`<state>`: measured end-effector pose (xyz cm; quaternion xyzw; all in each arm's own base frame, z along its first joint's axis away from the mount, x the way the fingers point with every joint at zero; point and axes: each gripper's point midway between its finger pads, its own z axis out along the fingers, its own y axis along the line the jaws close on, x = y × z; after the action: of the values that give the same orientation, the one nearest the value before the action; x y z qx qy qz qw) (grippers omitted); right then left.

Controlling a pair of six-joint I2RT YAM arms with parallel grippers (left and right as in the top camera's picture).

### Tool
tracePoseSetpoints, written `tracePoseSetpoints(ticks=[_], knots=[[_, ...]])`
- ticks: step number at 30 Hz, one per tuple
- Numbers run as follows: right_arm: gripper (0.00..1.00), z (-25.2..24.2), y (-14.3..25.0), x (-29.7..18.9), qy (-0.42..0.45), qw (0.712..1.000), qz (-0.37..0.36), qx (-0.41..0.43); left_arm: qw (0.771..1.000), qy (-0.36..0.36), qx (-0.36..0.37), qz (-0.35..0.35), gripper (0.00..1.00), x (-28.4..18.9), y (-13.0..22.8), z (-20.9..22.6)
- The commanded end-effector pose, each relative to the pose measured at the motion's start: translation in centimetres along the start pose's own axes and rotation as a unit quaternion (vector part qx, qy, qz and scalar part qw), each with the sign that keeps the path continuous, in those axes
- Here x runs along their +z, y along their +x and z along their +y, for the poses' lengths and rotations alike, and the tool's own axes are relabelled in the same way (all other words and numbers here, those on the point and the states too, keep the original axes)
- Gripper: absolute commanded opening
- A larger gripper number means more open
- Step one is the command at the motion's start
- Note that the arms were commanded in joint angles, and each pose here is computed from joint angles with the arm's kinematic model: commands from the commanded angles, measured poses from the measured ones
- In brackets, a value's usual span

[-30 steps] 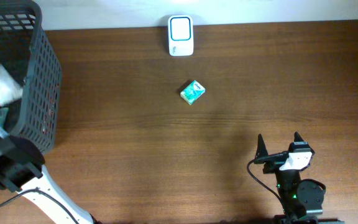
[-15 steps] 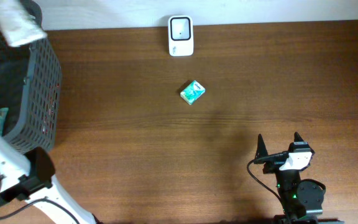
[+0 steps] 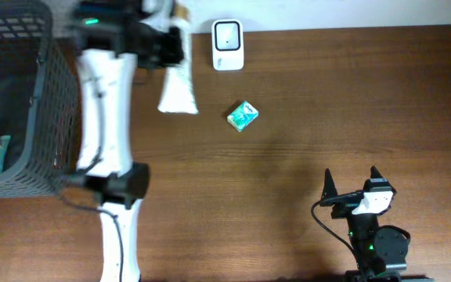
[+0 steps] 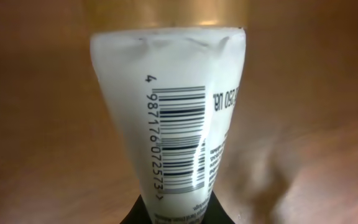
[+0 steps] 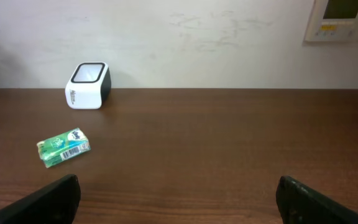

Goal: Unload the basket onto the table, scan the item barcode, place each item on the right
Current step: 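Carry the white tube with the left gripper and set it on the table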

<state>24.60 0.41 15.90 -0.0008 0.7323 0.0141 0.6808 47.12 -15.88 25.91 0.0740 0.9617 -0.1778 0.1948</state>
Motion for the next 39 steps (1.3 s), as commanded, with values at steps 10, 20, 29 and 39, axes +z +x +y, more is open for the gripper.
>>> tracePoseSetpoints(ticks=[10,20,29,39], knots=[[0.99,-0.2,0.3,0.0,0.004,1.0,0.002,-0.002,0.961,-0.039,-0.01,0.275,0.0,18.4,11.5,0.6],[0.99,-0.2,0.3,0.0,0.004,1.0,0.002,-0.002,0.95,0.084,-0.043,0.297,0.31,18.3,12.2,-3.9],[0.99,-0.2,0.3,0.0,0.004,1.0,0.002,-0.002,0.994,0.112,0.0,-0.002,0.49,2.3,-1.1,-2.4],[0.99,-0.2,0.3,0.0,0.004,1.0,0.002,-0.002,0.906,-0.14,-0.122,-0.381,0.99,-27.2,-5.9,18.1]])
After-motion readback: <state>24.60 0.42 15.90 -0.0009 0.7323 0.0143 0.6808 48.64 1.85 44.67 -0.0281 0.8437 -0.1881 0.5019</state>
